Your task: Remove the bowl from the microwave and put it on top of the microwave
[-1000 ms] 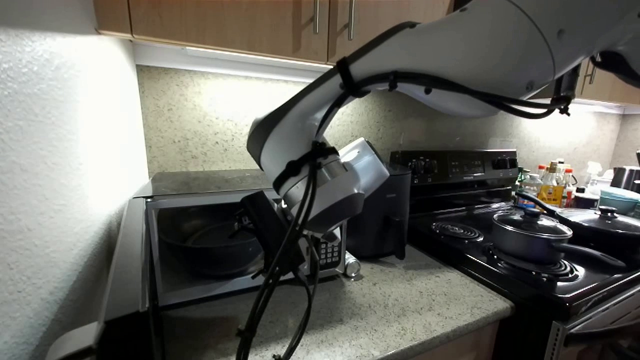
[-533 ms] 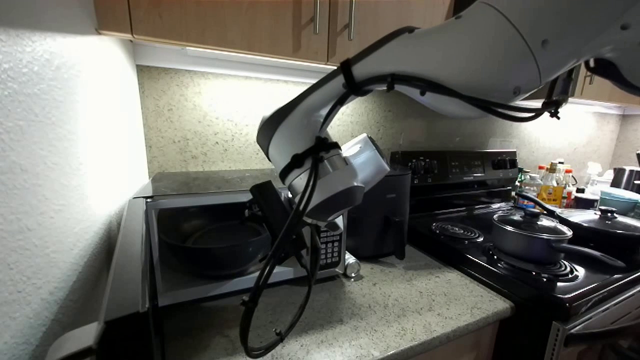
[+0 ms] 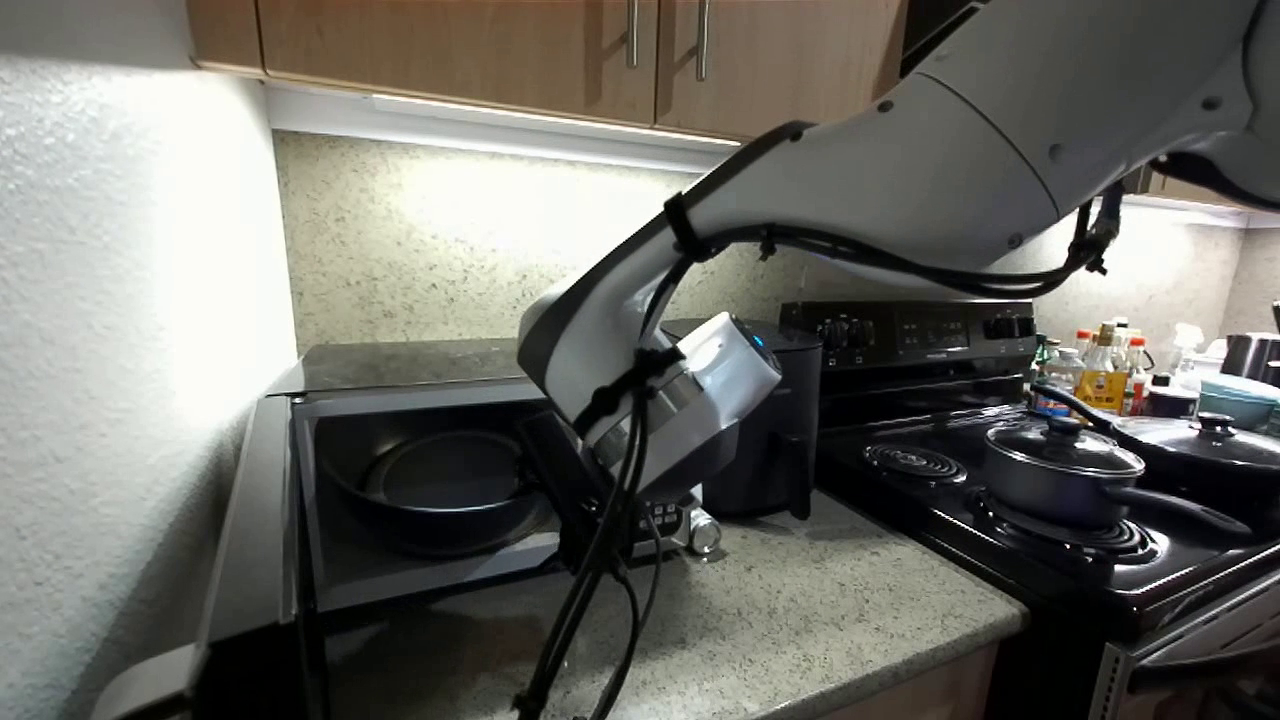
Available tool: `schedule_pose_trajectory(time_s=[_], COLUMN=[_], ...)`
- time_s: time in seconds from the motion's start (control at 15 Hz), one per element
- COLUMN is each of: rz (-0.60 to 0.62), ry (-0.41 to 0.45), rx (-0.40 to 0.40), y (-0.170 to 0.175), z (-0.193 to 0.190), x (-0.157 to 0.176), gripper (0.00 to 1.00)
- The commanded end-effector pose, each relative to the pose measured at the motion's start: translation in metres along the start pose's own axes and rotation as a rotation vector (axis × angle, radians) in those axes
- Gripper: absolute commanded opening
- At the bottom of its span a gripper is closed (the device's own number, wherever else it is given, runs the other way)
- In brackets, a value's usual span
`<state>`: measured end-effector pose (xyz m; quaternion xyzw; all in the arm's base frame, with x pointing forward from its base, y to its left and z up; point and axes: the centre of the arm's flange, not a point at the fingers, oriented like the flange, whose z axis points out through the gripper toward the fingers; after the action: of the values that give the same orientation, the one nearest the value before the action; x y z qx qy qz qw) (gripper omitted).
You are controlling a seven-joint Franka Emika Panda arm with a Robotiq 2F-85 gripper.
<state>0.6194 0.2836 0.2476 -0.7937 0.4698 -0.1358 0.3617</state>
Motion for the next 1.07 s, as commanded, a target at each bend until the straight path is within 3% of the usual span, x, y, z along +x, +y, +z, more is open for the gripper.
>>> schedule_pose_trajectory(time_s=[0.0,0.47,0.73,1.0], rz=[0.023,0.037,0.041,0.013], ry=[-0.010,-0.022,-0.038,-0.092], rx=[-0.048,-0.048,-0.039,-0.118], y=[-0.010,-0.018,-0.024,-0.027], z=[0.004,0.002,-0.010,-0.042], x=[-0.002,0.001,-0.002,-0.012], gripper=[0.53,0.09,0.04,0.09])
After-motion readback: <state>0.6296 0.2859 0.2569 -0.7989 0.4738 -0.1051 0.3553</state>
